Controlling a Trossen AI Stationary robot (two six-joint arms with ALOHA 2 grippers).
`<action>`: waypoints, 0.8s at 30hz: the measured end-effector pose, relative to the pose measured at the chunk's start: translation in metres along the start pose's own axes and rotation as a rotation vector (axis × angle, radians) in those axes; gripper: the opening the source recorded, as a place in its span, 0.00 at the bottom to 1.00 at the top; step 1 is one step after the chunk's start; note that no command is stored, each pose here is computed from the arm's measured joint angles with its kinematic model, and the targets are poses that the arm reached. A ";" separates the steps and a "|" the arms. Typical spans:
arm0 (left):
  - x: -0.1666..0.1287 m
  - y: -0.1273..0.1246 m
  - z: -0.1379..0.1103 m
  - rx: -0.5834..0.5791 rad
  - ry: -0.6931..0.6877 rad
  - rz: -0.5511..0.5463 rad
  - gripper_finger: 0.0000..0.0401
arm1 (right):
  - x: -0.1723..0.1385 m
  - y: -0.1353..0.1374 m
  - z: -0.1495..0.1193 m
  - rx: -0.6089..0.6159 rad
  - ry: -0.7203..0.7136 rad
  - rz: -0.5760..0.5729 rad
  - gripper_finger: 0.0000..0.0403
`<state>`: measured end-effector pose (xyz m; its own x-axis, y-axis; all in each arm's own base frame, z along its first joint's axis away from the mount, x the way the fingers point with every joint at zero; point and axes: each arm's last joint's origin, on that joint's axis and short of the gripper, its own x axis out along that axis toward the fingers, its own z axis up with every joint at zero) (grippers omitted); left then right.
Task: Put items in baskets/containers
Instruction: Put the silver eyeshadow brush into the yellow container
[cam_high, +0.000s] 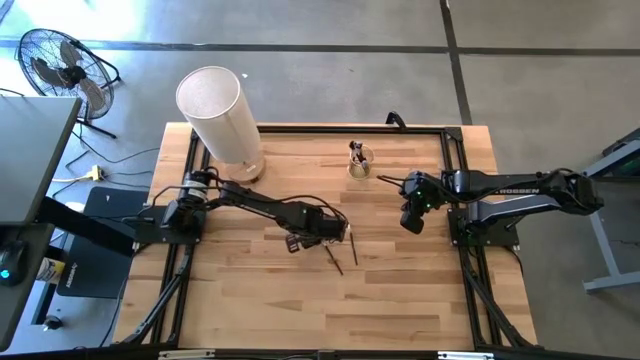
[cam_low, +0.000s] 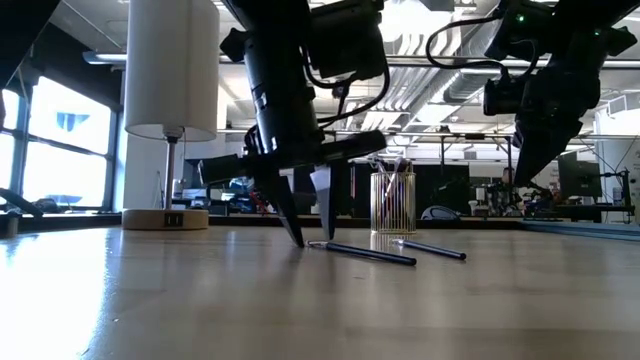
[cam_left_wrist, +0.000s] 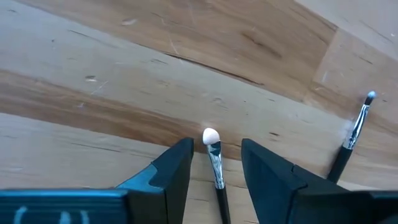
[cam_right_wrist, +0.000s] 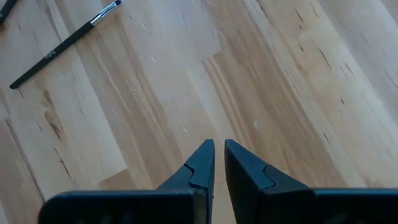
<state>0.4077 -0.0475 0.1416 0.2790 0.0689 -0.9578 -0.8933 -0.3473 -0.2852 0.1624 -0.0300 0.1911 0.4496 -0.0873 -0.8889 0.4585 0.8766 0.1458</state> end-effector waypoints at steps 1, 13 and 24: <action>0.000 0.000 0.001 -0.004 -0.004 0.001 0.35 | 0.000 0.000 0.000 -0.001 0.000 0.000 0.08; 0.002 0.000 0.012 0.056 -0.018 0.045 0.02 | 0.000 0.001 -0.001 -0.001 0.023 0.034 0.08; -0.013 -0.005 -0.002 0.169 -0.139 -0.082 0.01 | 0.000 0.000 -0.003 -0.027 0.037 0.028 0.08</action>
<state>0.4097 -0.0486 0.1555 0.3121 0.2224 -0.9237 -0.9192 -0.1749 -0.3527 0.1603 -0.0285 0.1899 0.4330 -0.0454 -0.9002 0.4248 0.8911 0.1594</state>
